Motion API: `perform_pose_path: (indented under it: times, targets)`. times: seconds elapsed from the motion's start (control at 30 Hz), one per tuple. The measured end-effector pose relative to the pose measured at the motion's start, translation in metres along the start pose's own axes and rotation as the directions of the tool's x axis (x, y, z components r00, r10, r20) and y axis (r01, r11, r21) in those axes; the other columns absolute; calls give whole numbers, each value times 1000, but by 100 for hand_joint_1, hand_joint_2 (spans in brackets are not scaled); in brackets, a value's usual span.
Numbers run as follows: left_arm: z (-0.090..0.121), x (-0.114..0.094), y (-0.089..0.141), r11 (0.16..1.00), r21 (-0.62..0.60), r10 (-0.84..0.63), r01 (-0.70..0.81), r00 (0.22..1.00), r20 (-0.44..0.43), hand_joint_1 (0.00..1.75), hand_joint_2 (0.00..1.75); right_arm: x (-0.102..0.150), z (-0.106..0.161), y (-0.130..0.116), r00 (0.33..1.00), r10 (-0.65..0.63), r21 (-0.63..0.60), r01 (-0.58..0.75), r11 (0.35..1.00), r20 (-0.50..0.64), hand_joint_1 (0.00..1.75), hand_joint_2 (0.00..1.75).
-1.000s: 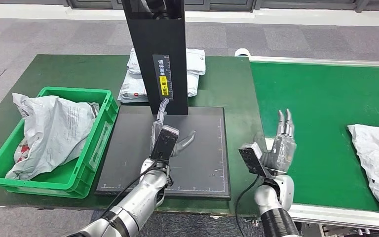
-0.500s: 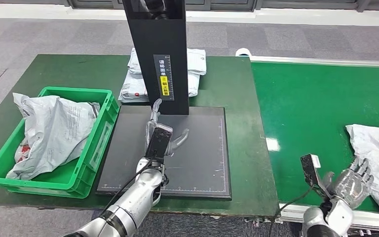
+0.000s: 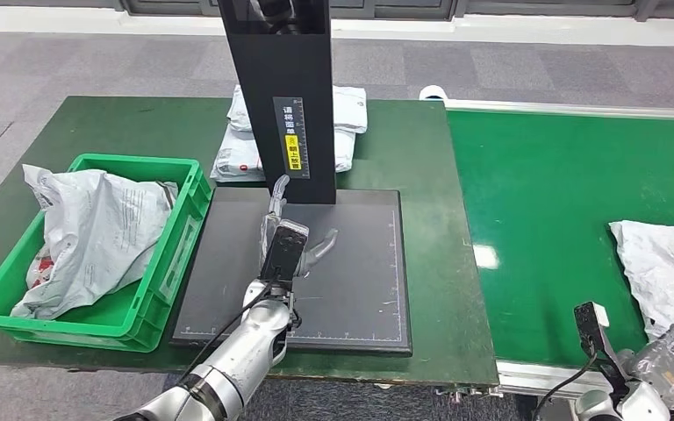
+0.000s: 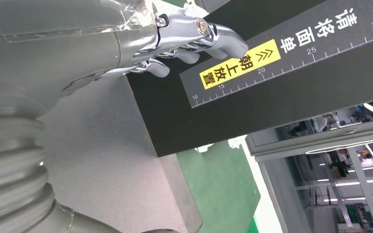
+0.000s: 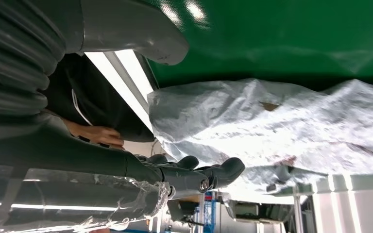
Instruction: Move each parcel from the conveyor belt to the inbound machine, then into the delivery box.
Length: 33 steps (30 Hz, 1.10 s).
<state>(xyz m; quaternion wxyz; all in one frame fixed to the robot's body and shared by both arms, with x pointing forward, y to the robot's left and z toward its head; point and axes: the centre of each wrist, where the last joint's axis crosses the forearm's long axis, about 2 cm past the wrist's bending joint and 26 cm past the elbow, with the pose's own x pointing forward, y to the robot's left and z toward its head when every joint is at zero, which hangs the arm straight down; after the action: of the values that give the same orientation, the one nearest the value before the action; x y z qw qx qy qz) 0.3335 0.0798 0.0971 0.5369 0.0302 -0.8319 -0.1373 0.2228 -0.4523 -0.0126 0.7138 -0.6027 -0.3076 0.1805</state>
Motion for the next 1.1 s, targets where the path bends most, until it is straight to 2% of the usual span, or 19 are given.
perform_pose_path:
  times: [0.27, 0.3, 0.37, 0.4, 0.43, 0.5, 0.7, 0.87, 1.1]
  targets:
    - [-2, 2, -2, 1000, -4, 9, -9, 1000, 0, 0, 175, -8, -8, -1, 998, 29, 37, -26, 999, -61, 0, 175]
    - [-2, 2, -1, 1000, -3, 12, -12, 1000, -2, 0, 175, -8, -9, -2, 997, 33, 43, -30, 999, -69, 8, 175]
    - [-2, 2, -1, 1000, 1, 18, -18, 1000, -5, 0, 175, -10, -12, -2, 995, 45, 67, -39, 997, -88, 34, 175]
    - [-2, 2, -1, 1000, 2, 23, -23, 1000, -7, 0, 175, -10, -13, -3, 994, 52, 86, -44, 995, -99, 77, 175]
    - [-2, 1, -1, 1000, 3, 28, -28, 1000, -9, 0, 175, -10, -15, -3, 992, 59, 104, -48, 993, -110, 113, 175]
    - [-3, 1, -1, 999, 5, 39, -39, 999, -14, 0, 175, -8, -18, -5, 989, 70, 135, -53, 989, -129, 175, 175]
    - [-3, 0, 1, 997, 26, 71, -70, 997, -33, 0, 175, -8, -23, -7, 984, 73, 167, -45, 985, -164, 175, 175]
    - [-3, -1, 3, 996, 44, 81, -79, 996, -43, 0, 175, -9, -23, -8, 988, 70, 164, -46, 985, -141, 175, 175]
    - [-4, -3, 7, 994, 79, 81, -76, 995, -56, 0, 175, 10, -21, -7, 999, -25, 67, 22, 998, 40, 175, 175]
